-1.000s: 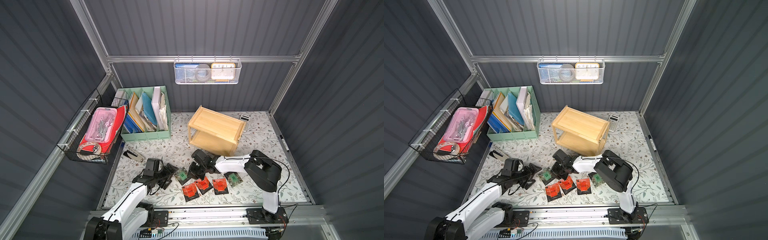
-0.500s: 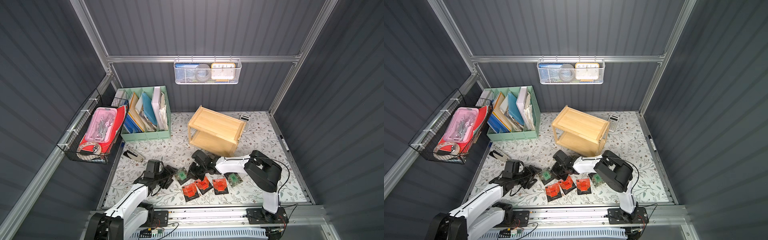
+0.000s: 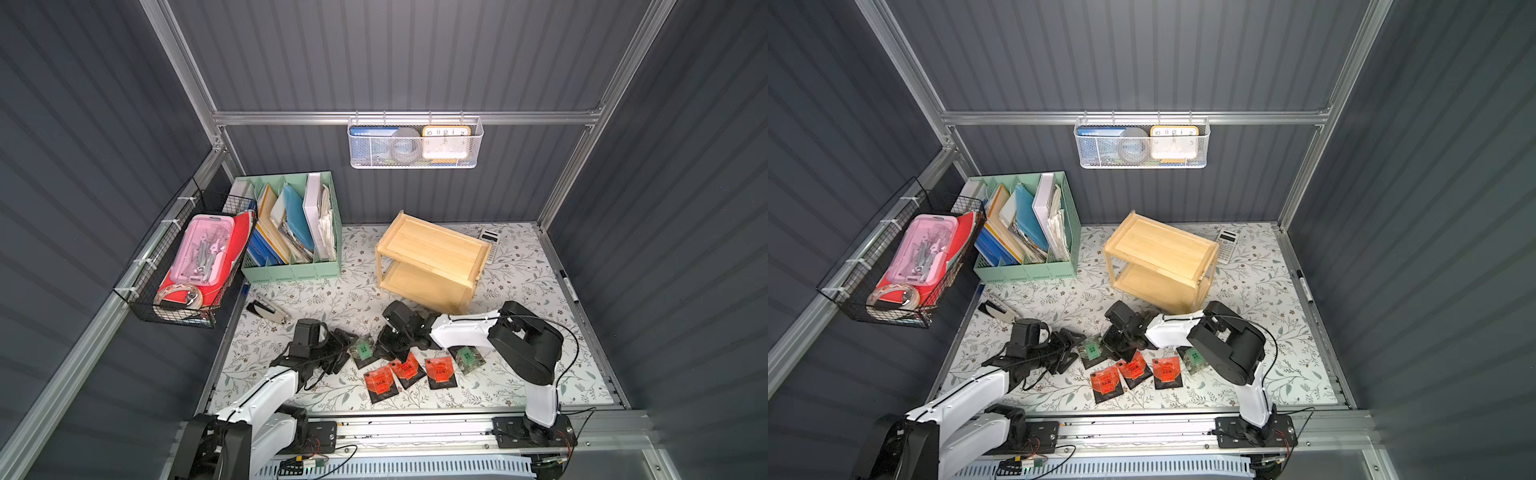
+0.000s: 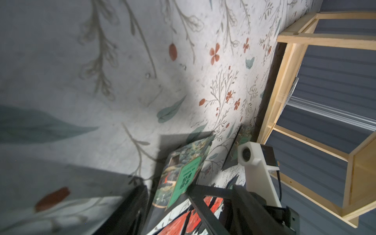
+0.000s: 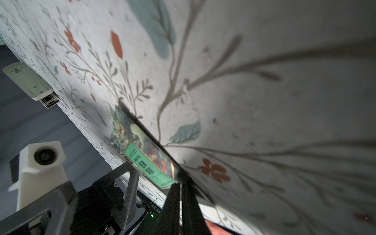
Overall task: Place the tea bags on the shelf by color
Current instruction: Pick up the tea bag from the center of the board.
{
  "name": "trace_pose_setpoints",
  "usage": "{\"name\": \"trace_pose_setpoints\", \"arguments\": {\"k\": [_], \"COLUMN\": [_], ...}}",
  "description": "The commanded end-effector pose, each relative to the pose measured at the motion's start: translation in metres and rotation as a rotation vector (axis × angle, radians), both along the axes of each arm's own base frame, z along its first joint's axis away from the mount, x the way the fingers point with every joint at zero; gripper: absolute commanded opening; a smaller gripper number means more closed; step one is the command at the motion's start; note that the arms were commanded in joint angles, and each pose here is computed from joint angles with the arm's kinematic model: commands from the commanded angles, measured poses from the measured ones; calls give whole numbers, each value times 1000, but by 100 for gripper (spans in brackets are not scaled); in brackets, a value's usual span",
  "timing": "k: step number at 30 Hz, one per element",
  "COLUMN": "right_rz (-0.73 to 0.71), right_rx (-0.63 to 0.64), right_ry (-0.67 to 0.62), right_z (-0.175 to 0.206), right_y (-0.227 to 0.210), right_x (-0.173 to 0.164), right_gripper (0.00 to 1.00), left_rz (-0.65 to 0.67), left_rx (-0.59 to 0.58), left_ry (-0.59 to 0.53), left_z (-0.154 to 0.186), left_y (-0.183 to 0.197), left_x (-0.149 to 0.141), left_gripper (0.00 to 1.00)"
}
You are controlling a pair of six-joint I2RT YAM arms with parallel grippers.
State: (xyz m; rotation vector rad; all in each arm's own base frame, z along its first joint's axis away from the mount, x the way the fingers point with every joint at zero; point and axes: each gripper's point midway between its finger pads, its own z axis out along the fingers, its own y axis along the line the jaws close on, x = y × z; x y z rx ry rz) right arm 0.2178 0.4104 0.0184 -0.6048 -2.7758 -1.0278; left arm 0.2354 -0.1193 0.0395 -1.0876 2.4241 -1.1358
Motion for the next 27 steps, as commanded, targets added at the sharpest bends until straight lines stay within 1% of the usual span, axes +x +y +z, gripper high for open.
{"name": "trace_pose_setpoints", "arguments": {"k": [1,5,12,21,27], "right_rz": [-3,-4,-3,-7,-4], "right_rx": [-103,-104,-107,-110,-109], "right_ry": [69,70,72,72,68], "right_z": [-30,-31,-32,-32,-31], "right_y": [-18,-17,-16,-16,-16], "right_x": [-16,-15,-15,-15,-14], "right_gripper": [10,10,10,10,10], "left_rz": [-7,-14,-24,-32,-44], "left_rx": [15,9,-1,-32,-49], "left_ry": [59,51,36,-26,-45], "left_z": [-18,-19,-17,-8,-7], "left_y": [2,0,-2,-6,-9], "left_x": [-14,-12,-11,-5,-4], "left_gripper": [70,69,64,59,55]}}
